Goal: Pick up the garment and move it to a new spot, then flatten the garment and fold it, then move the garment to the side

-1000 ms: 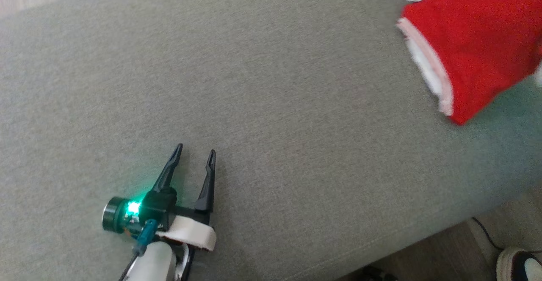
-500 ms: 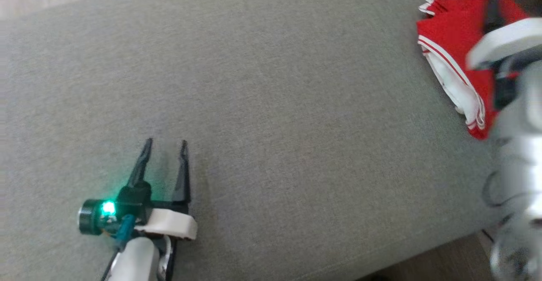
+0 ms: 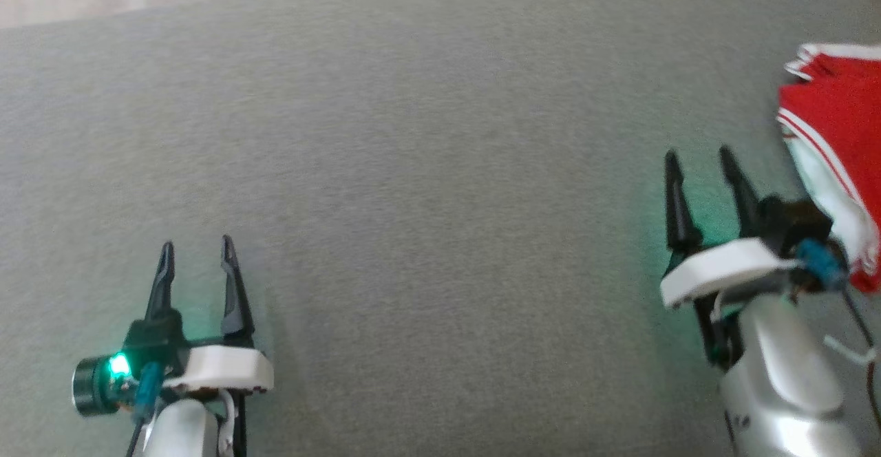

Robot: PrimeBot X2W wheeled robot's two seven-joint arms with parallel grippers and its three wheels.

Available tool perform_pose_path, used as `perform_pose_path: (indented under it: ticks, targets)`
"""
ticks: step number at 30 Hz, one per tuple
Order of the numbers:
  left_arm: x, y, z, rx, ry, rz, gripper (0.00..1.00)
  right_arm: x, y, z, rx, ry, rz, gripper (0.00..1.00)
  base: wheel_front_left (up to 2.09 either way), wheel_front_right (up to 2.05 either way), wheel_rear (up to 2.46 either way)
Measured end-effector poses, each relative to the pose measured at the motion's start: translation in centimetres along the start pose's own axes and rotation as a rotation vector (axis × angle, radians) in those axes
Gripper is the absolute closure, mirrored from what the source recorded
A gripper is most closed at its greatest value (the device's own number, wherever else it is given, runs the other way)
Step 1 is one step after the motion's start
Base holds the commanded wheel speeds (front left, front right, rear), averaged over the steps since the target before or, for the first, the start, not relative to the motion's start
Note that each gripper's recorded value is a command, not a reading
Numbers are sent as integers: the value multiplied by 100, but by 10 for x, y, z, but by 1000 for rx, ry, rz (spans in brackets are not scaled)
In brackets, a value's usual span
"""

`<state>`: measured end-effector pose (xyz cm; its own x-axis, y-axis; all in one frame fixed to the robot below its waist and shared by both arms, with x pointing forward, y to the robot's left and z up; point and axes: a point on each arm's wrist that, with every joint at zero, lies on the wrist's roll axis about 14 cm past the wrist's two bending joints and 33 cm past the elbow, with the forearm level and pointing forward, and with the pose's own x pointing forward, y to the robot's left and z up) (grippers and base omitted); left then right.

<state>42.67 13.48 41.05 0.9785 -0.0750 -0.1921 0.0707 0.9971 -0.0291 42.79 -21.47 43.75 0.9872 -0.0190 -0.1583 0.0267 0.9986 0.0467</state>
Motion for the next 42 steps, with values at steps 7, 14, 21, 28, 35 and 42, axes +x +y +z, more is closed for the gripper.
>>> perform_pose_path:
  ticks: [7, 14, 21, 28, 35, 42]
  targets:
    - [-31, 27, -10, -39, 33, 76, 0, -14, 37, -20, 28, 46, 95, 0, 0, 0, 0]
    - [-51, 33, -6, -95, 17, 93, 0, -22, 50, -7, 38, 6, 130, 0, 0, 0, 0]
    - [-64, 34, -4, -93, 7, 96, 0, -34, 51, -4, 49, -6, 129, 0, 0, 0, 0]
    - [-75, 35, -2, -111, -6, 102, 0, -45, 50, 0, 63, -21, 126, 0, 0, 0, 0]
    - [-81, 32, -15, -149, 33, 87, 100, -53, 49, -15, 72, 21, 119, 100, 0, 0, 0]
    - [-90, 36, -34, -218, 101, 117, 100, -67, 44, -42, 146, 108, 87, 100, 0, 0, 0]
